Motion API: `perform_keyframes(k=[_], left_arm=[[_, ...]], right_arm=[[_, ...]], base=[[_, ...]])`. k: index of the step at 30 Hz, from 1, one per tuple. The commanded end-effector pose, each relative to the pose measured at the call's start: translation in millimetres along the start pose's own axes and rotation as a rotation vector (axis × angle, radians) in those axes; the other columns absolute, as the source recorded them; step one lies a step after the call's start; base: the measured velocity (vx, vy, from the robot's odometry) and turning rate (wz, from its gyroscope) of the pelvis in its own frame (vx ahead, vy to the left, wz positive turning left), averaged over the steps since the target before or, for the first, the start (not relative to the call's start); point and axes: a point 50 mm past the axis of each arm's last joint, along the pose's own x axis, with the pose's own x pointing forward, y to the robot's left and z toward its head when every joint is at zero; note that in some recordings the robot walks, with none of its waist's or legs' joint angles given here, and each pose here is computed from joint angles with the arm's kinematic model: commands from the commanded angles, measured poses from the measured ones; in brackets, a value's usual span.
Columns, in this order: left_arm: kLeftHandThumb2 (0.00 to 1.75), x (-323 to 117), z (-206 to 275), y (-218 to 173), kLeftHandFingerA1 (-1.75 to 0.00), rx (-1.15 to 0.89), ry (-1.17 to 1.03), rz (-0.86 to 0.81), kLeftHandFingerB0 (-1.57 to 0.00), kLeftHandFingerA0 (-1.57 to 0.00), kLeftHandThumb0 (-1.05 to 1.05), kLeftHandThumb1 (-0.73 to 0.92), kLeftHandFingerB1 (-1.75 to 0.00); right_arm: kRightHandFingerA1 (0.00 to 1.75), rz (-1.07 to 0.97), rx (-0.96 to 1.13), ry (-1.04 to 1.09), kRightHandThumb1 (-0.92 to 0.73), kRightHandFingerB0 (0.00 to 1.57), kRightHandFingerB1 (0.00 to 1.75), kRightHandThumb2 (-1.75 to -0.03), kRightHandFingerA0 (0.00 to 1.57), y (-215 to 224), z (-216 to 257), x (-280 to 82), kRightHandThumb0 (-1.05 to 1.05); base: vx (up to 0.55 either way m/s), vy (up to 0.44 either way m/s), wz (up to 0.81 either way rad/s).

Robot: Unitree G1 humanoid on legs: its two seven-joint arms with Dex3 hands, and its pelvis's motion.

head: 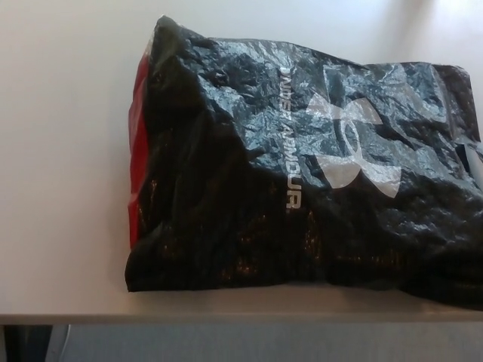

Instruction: A plastic bag is kept in the middle of the desk and the robot uses both its hands to grab the bag from the left and right and brings its hands close together to compress the bag

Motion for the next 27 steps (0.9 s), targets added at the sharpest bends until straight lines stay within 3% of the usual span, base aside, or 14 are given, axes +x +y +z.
perform_keyframes(k=[1, 5, 10, 11, 12, 13, 14, 19, 27], left_arm=[[0.73, -20.6, -44.8, -6.7, -0.44, 0.083, 0.19, -0.013, -0.29, -0.3, -0.63, 0.92, -0.34], [0.71, -45.0, -77.2, -11.7, -0.46, 0.002, 0.352, -0.033, -0.26, -0.26, -0.64, 0.92, -0.36], [0.73, -76.8, -107.5, -13.6, -0.4, 0.049, 0.501, -0.033, -0.24, -0.26, -0.6, 0.92, -0.33], [0.7, -80.3, -110.6, -14.0, -0.41, 0.04, 0.517, -0.034, -0.23, -0.23, -0.62, 0.92, -0.34], [0.7, -88.4, -116.4, -15.3, -0.42, 0.025, 0.546, -0.033, -0.25, -0.24, -0.58, 0.92, -0.34], [0.7, -95.0, -120.9, -16.5, -0.42, 0.022, 0.565, -0.03, -0.25, -0.24, -0.58, 0.92, -0.34], [0.72, -97.4, -122.9, -16.8, -0.41, 0.038, 0.572, -0.03, -0.26, -0.29, -0.55, 0.92, -0.34], [0.7, -112.6, -131.6, -29.6, -0.42, 0.023, 0.613, -0.04, -0.24, -0.22, -0.53, 0.92, -0.35], [0.69, -143.3, -147.2, -60.2, -0.41, 0.05, 0.724, -0.103, -0.26, -0.26, -0.55, 0.92, -0.34]], right_arm=[[0.52, 0.011, -0.003, 0.182, -0.56, 0.0, 0.49, -1.14, 0.03, 12.4, -42.4, -14.1, -0.36], [0.51, 0.023, 0.017, 0.308, -0.55, 0.0, 0.48, -1.13, 0.03, 22.4, -73.7, -40.8, -0.36], [0.51, 0.036, -0.006, 0.43, -0.54, 0.01, 0.48, -1.12, 0.03, 31.6, -101.7, -76.7, -0.35], [0.4, 0.037, -0.01, 0.441, -0.92, 0.18, 0.31, -0.69, 0.2, 32.4, -104.3, -80.8, -0.75], [0.5, 0.041, -0.012, 0.47, -0.56, 0.0, 0.47, -1.13, 0.03, 34.3, -109.6, -90.1, -0.35], [0.5, 0.046, -0.009, 0.494, -0.56, 0.0, 0.47, -1.13, 0.03, 35.9, -113.8, -97.9, -0.35], [0.4, 0.045, -0.014, 0.505, -0.92, 0.19, 0.31, -0.7, 0.21, 37.4, -115.5, -101.0, -0.74], [0.39, 0.063, -0.046, 0.571, -0.92, 0.21, 0.32, -0.7, 0.23, 46.6, -126.9, -121.2, -0.74], [0.37, 0.141, -0.068, 0.667, -0.92, 0.21, 0.31, -0.7, 0.23, 78.0, -136.9, -145.3, -0.71]], base=[[0.0, 0.0, 0.0], [0.0, 0.0, 0.0], [0.0, 0.0, 0.0], [0.0, 0.0, 0.0], [0.0, 0.0, 0.0], [0.0, 0.0, 0.0], [0.0, 0.0, 0.0], [0.0, 0.0, 0.0], [0.0, 0.0, 0.0]])
